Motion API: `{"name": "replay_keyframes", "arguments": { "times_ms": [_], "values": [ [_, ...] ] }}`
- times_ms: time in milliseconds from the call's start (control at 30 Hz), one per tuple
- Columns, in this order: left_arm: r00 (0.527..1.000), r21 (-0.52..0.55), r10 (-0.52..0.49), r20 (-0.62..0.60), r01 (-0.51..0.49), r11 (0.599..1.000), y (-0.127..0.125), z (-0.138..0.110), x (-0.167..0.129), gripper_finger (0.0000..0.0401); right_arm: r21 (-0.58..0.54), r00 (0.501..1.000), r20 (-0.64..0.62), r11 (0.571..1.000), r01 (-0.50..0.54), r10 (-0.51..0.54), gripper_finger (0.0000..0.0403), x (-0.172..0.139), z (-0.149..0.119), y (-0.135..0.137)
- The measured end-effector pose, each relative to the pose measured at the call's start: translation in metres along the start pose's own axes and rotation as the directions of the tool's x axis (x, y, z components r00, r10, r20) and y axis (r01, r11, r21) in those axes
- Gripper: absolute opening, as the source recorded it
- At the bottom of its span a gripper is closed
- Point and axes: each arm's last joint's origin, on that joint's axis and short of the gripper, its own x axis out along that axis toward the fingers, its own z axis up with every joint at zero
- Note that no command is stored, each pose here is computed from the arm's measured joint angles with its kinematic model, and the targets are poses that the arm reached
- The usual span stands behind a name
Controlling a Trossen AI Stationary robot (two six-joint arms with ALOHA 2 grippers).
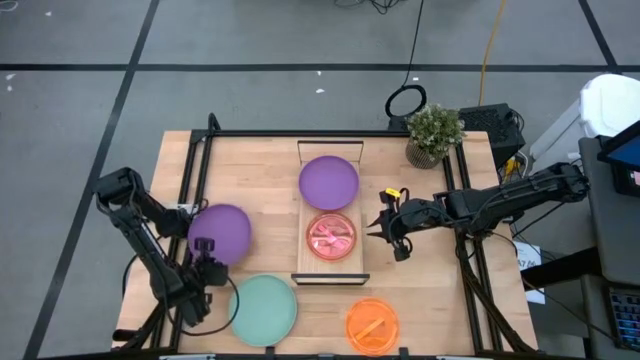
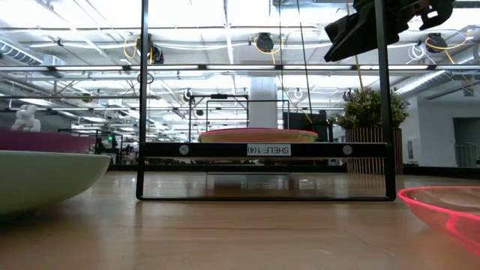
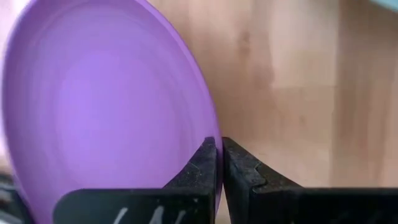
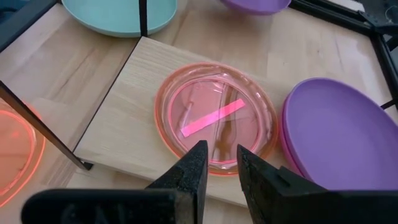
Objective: Place and stack plates onto a shelf
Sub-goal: Stack the purple plate on top of the purple plate on the shelf
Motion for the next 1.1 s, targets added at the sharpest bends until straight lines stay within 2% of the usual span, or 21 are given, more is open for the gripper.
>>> {"name": "replay_keyframes", "arguments": {
  "times_ms": [267,500,700,867,1000,1100],
  "values": [
    [0.99,0.184,0.137,0.046,-0.143,0.972,0.023,0.03,-0.018,0.001,0.04,1.0,-0.007,0.999,-0.001,0.001,0.0073,0.0,-0.001,0.0],
    [0.965,0.333,0.224,0.137,-0.258,0.907,0.051,0.068,-0.03,0.001,0.057,0.999,-0.046,0.998,-0.007,0.01,0.0073,-0.001,-0.004,0.001],
    [0.948,0.417,0.277,0.154,-0.317,0.852,0.093,0.091,-0.033,0.001,0.046,0.999,-0.042,0.999,-0.003,0.005,0.0073,-0.009,-0.005,0.0],
    [0.948,0.446,0.228,0.222,-0.307,0.841,0.133,0.109,-0.033,0.001,0.027,1.0,0.006,1.0,0.006,-0.006,0.0073,-0.021,-0.002,-0.002],
    [0.938,0.452,0.083,0.336,-0.238,0.86,0.16,0.125,-0.034,0.001,0.029,0.999,0.044,0.999,0.013,-0.014,0.0073,-0.03,-0.001,-0.003],
    [0.908,0.45,-0.017,0.419,-0.192,0.872,0.178,0.135,-0.033,0.0011,0.031,0.998,0.06,0.999,0.015,-0.017,0.0073,-0.034,0.0,-0.003]
  ]
}}
